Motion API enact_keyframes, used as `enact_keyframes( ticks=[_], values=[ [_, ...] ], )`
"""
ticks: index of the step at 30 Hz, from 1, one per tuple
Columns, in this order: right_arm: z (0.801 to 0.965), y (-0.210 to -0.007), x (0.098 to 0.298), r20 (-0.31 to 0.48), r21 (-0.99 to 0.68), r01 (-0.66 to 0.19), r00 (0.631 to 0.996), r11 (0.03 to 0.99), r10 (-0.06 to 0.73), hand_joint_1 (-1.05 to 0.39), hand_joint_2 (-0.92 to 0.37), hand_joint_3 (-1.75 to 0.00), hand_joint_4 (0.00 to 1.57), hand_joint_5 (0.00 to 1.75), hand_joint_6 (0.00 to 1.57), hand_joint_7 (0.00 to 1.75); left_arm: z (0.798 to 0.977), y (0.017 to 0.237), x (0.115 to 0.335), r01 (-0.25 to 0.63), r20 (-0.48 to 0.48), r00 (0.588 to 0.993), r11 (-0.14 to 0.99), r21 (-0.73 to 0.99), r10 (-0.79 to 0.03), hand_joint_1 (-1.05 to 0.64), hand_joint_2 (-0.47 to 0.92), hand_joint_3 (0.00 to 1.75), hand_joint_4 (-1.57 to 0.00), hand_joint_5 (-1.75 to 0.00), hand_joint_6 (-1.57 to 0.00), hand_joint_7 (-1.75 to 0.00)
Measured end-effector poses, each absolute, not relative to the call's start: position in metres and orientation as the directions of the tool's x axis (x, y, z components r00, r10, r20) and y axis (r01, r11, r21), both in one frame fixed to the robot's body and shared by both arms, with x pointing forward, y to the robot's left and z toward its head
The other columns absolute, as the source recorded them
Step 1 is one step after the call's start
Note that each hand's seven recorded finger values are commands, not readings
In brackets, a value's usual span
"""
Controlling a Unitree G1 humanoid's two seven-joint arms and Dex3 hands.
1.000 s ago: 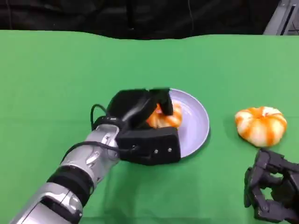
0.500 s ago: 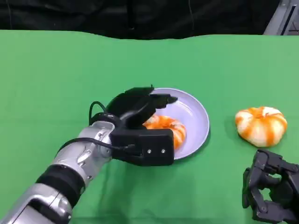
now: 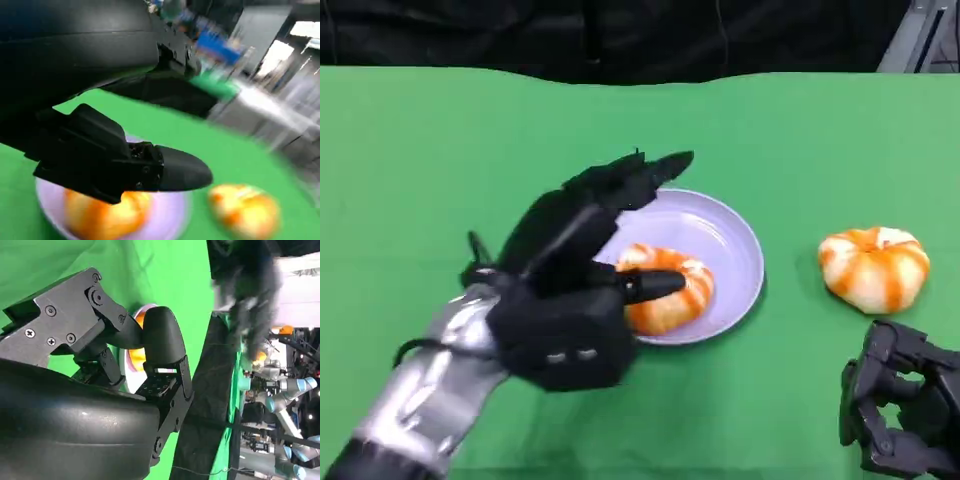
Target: Grasp the bread from the table and place it into the plate.
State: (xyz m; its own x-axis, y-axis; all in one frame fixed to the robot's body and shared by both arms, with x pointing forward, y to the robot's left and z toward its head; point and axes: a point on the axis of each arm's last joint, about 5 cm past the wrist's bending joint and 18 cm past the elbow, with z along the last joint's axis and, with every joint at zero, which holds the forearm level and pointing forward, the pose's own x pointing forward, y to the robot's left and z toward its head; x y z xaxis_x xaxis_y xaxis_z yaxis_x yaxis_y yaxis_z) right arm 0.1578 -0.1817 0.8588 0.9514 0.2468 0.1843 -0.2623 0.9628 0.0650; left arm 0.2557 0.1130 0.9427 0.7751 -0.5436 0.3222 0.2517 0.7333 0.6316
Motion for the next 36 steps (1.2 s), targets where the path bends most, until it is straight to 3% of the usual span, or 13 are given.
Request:
enact_keyframes(
  ticks=[1,2,4,5,7,10,13,17,21,24,27,36],
  values=[
    [0.859,-0.182,0.158,0.185,0.067,-0.263,0.951,0.963,0.247,-0.10,-0.51,-1.28,0.91,1.75,0.77,1.69,0.945,0.121,0.252,0.280,0.325,0.777,0.759,0.588,-0.539,-0.24,0.92,0.32,-0.88,-0.22,-0.88,-0.14],
    [0.859,-0.182,0.159,0.187,0.068,-0.263,0.951,0.962,0.247,-0.10,-0.51,-1.28,0.91,1.75,0.77,1.69,0.947,0.129,0.247,0.314,0.320,0.780,0.779,0.543,-0.537,-0.10,0.87,0.50,-0.86,-0.78,-0.95,-0.45],
    [0.859,-0.182,0.159,0.186,0.068,-0.262,0.951,0.963,0.246,-0.10,-0.51,-1.28,0.91,1.75,0.76,1.69,0.949,0.142,0.238,0.393,0.289,0.788,0.805,0.444,-0.543,0.00,0.78,0.78,-0.77,-1.37,-0.84,-1.04],
    [0.859,-0.182,0.159,0.186,0.068,-0.261,0.952,0.963,0.245,-0.10,-0.51,-1.28,0.90,1.75,0.76,1.69,0.950,0.146,0.234,0.424,0.275,0.790,0.812,0.402,-0.549,0.02,0.70,0.99,-0.77,-1.55,-0.82,-1.25],
    [0.859,-0.182,0.159,0.189,0.067,-0.264,0.950,0.962,0.247,-0.11,-0.52,-1.28,0.90,1.75,0.76,1.69,0.951,0.158,0.225,0.492,0.254,0.785,0.817,0.300,-0.566,0.03,0.61,1.20,-0.75,-1.71,-0.78,-1.46],
    [0.858,-0.183,0.158,0.186,0.066,-0.258,0.952,0.964,0.242,-0.11,-0.51,-1.28,0.90,1.75,0.75,1.70,0.950,0.181,0.208,0.581,0.204,0.764,0.790,0.198,-0.612,0.06,0.54,1.31,-0.76,-1.74,-0.72,-1.64],
    [0.858,-0.183,0.159,0.187,0.063,-0.259,0.952,0.964,0.243,-0.11,-0.51,-1.27,0.89,1.75,0.74,1.70,0.947,0.202,0.192,0.610,0.161,0.763,0.780,0.143,-0.626,0.11,0.52,1.36,-0.80,-1.75,-0.70,-1.72],
    [0.858,-0.183,0.159,0.190,0.057,-0.258,0.951,0.965,0.243,-0.12,-0.50,-1.27,0.89,1.75,0.74,1.70,0.931,0.224,0.168,0.591,0.095,0.799,0.805,0.052,-0.593,0.11,0.60,1.28,-0.82,-1.75,-0.69,-1.74],
    [0.858,-0.184,0.160,0.184,0.055,-0.258,0.952,0.965,0.244,-0.11,-0.50,-1.26,0.88,1.75,0.74,1.69,0.904,0.240,0.145,0.525,0.030,0.851,0.845,-0.106,-0.525,0.11,0.69,1.17,-0.84,-1.75,-0.69,-1.75],
    [0.857,-0.187,0.161,0.176,0.052,-0.256,0.954,0.965,0.244,-0.10,-0.50,-1.26,0.87,1.75,0.74,1.68,0.883,0.243,0.134,0.469,-0.025,0.876,0.863,-0.190,-0.482,0.15,0.70,1.18,-0.85,-1.75,-0.70,-1.75],
    [0.856,-0.190,0.161,0.169,0.052,-0.251,0.956,0.967,0.239,-0.10,-0.51,-1.26,0.87,1.75,0.74,1.67,0.873,0.241,0.133,0.439,-0.022,0.892,0.876,-0.200,-0.452,0.15,0.71,1.16,-0.86,-1.75,-0.70,-1.75],
    [0.855,-0.192,0.163,0.175,0.043,-0.255,0.954,0.966,0.244,-0.12,-0.53,-1.23,0.89,1.75,0.74,1.69,0.865,0.236,0.140,0.337,0.019,0.941,0.926,-0.170,-0.338,0.14,0.73,1.15,-0.87,-1.75,-0.68,-1.75]
  ],
)
